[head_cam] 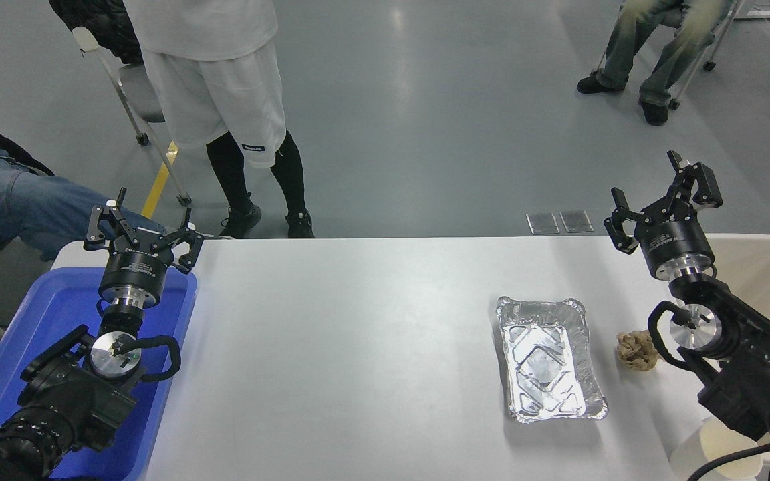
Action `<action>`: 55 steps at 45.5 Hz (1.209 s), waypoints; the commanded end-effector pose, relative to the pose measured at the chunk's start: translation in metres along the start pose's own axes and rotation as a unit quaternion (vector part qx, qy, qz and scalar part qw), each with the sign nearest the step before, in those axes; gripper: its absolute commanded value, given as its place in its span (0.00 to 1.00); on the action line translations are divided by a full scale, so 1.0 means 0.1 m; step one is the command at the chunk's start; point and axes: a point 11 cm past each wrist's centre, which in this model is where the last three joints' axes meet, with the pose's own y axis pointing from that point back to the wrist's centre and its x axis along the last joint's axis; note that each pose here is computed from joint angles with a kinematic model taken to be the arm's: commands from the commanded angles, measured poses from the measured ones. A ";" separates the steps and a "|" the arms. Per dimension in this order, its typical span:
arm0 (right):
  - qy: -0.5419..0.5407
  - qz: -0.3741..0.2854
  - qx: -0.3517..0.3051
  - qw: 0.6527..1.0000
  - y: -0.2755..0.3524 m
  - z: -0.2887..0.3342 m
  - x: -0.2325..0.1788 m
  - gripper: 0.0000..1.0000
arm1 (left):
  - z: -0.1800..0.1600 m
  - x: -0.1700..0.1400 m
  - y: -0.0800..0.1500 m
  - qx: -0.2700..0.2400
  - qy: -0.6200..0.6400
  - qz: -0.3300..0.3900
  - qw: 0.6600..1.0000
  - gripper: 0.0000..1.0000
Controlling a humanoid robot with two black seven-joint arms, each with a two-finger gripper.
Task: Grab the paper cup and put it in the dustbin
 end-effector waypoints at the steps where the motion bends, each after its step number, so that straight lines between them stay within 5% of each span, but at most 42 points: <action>1: 0.000 -0.005 0.004 1.000 -0.04 -0.03 -0.04 1.00 | 0.00 0.00 0.00 0.000 0.000 0.000 1.000 0.99; 37: 0.042 -0.029 -0.040 0.998 0.01 0.11 -0.07 1.00 | 0.00 0.00 0.00 0.000 0.000 0.000 1.000 0.99; 55: 0.181 -0.058 -0.083 0.978 -0.07 -0.16 0.02 1.00 | 0.01 0.00 0.00 -0.001 0.000 0.001 1.000 0.99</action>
